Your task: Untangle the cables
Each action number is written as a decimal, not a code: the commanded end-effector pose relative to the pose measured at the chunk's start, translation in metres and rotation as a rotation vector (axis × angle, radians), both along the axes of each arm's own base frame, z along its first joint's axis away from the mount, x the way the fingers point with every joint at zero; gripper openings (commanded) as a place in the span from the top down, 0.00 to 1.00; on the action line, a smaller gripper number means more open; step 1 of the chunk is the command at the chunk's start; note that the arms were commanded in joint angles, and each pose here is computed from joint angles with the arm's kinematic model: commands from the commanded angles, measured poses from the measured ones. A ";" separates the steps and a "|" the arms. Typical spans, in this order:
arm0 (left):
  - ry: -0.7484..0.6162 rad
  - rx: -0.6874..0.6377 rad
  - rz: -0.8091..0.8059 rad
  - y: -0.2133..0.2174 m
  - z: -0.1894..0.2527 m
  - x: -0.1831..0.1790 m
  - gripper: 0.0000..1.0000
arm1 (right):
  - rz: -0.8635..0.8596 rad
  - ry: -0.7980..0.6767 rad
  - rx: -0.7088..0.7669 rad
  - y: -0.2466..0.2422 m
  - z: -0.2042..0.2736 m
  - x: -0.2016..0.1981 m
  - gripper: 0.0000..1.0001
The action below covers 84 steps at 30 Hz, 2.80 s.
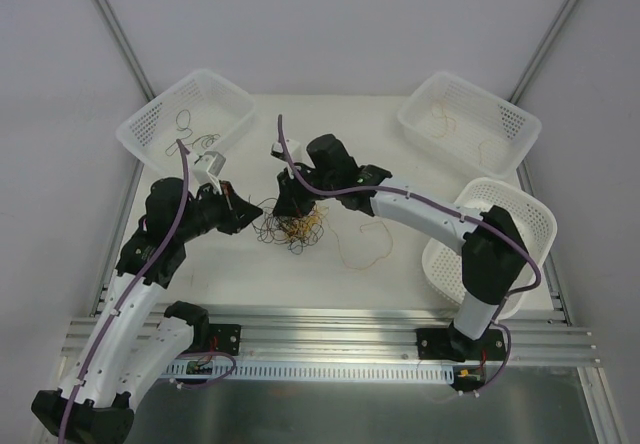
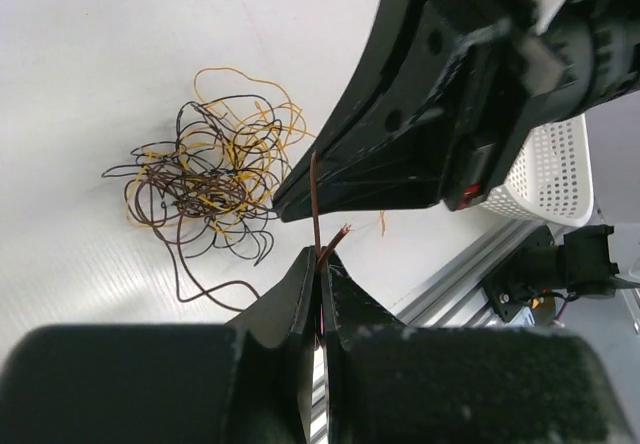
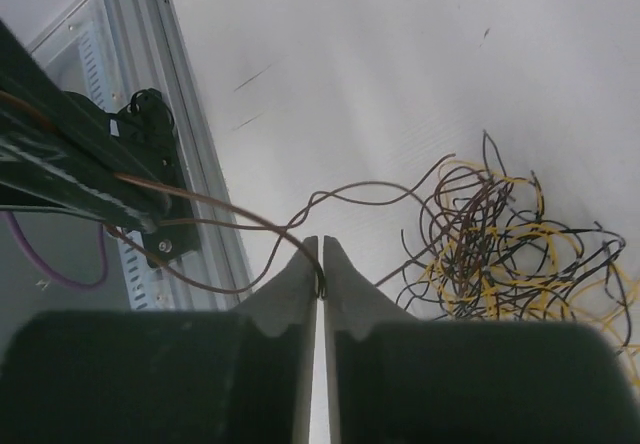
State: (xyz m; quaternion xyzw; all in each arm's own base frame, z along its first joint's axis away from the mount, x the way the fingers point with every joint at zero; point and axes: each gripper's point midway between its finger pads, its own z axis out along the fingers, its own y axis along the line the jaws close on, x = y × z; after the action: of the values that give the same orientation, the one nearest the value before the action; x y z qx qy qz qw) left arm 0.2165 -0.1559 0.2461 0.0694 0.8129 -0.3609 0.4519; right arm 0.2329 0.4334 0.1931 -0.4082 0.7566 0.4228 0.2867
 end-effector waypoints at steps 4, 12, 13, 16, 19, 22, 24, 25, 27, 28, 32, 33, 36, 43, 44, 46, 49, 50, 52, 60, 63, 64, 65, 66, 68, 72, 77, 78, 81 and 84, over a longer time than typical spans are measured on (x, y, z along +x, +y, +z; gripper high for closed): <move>-0.006 0.000 0.142 0.016 -0.008 0.012 0.94 | -0.026 -0.155 0.095 -0.017 0.083 0.017 0.99; 0.013 0.041 0.262 0.035 -0.030 0.018 0.64 | -0.229 -0.322 0.139 -0.082 0.189 0.049 0.99; 0.017 0.042 0.260 0.035 -0.031 0.019 0.64 | -0.239 -0.354 0.166 -0.088 0.210 0.046 0.99; 0.043 0.045 0.254 0.033 -0.039 0.019 0.62 | -0.246 -0.396 0.217 -0.098 0.239 0.036 0.99; 0.036 0.033 0.207 0.025 -0.036 0.019 0.52 | -0.263 -0.434 0.250 -0.105 0.260 0.032 0.99; 0.022 -0.002 0.123 0.011 -0.030 0.017 0.40 | -0.312 -0.469 0.262 -0.112 0.273 0.036 0.99; 0.001 -0.041 0.062 0.000 -0.024 0.016 0.32 | -0.339 -0.485 0.281 -0.116 0.285 0.038 0.99; -0.003 -0.053 0.043 -0.005 -0.022 0.015 0.30 | -0.342 -0.488 0.296 -0.117 0.292 0.037 0.99; -0.037 -0.069 0.014 -0.014 -0.015 0.018 0.27 | -0.340 -0.500 0.323 -0.117 0.304 0.035 0.99; -0.046 -0.070 -0.013 -0.021 -0.014 0.015 0.27 | -0.346 -0.506 0.327 -0.117 0.307 0.036 0.99; -0.063 -0.069 -0.046 -0.035 -0.013 0.020 0.25 | -0.404 -0.541 0.357 -0.127 0.327 0.039 0.99; -0.077 -0.076 -0.047 -0.039 -0.010 0.022 0.24 | -0.421 -0.559 0.377 -0.130 0.338 0.039 0.99; -0.129 -0.089 -0.060 -0.051 -0.006 0.030 0.22 | -0.432 -0.575 0.421 -0.133 0.357 0.036 0.99; -0.290 -0.098 -0.077 -0.084 0.009 0.057 0.22 | -0.431 -0.529 0.441 -0.128 0.352 0.035 0.99; -0.279 -0.080 -0.081 -0.090 0.001 0.062 0.22 | -0.431 -0.524 0.443 -0.128 0.351 0.035 0.99; -0.323 -0.084 -0.115 -0.104 0.010 0.065 0.23 | -0.433 -0.507 0.447 -0.127 0.348 0.035 0.99; -0.343 -0.065 -0.146 -0.123 0.006 0.069 0.25 | -0.434 -0.495 0.451 -0.127 0.346 0.033 0.99; -0.342 -0.049 -0.120 -0.126 -0.001 0.077 0.26 | -0.434 -0.491 0.447 -0.128 0.344 0.032 0.99; -0.348 -0.038 -0.098 -0.131 -0.003 0.083 0.30 | -0.435 -0.492 0.447 -0.130 0.343 0.031 0.99; -0.358 -0.009 0.075 -0.130 -0.016 0.119 0.54 | -0.452 -0.479 0.416 -0.140 0.330 0.026 0.99; -0.367 -0.005 0.104 -0.127 -0.015 0.125 0.90 | -0.459 -0.485 0.400 -0.146 0.325 0.024 0.99; -0.369 -0.008 0.101 -0.128 -0.012 0.125 1.00 | -0.466 -0.485 0.386 -0.148 0.320 0.025 0.99; -0.377 -0.016 0.099 -0.127 -0.005 0.123 1.00 | -0.481 -0.490 0.377 -0.152 0.318 0.026 0.99; -0.386 -0.019 0.100 -0.127 0.004 0.122 1.00 | -0.498 -0.491 0.358 -0.157 0.313 0.029 0.99; -0.390 -0.010 0.123 -0.118 0.018 0.120 1.00 | -0.528 -0.486 0.325 -0.165 0.298 0.032 0.99; -0.488 0.039 0.182 -0.096 0.084 0.123 1.00 | -0.595 -0.454 0.267 -0.181 0.263 0.040 0.99; -0.514 0.086 0.193 -0.059 0.153 0.127 1.00 | -0.649 -0.383 0.180 -0.191 0.211 0.047 0.99; -0.563 0.059 0.189 -0.057 0.182 0.124 1.00 | -0.648 -0.375 0.170 -0.190 0.205 0.047 0.99; -0.628 0.051 0.152 -0.058 0.210 0.114 1.00 | -0.654 -0.351 0.140 -0.192 0.188 0.048 1.00; -0.606 0.037 0.094 -0.066 0.220 0.107 1.00 | -0.659 -0.326 0.118 -0.193 0.177 0.048 0.99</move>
State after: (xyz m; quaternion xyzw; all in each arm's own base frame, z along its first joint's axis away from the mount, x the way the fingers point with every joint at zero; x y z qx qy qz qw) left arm 0.3339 -0.2084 0.4735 0.0927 0.6290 -0.2783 0.7200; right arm 0.2817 0.2472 0.3515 -0.2073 0.7807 0.2724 0.5229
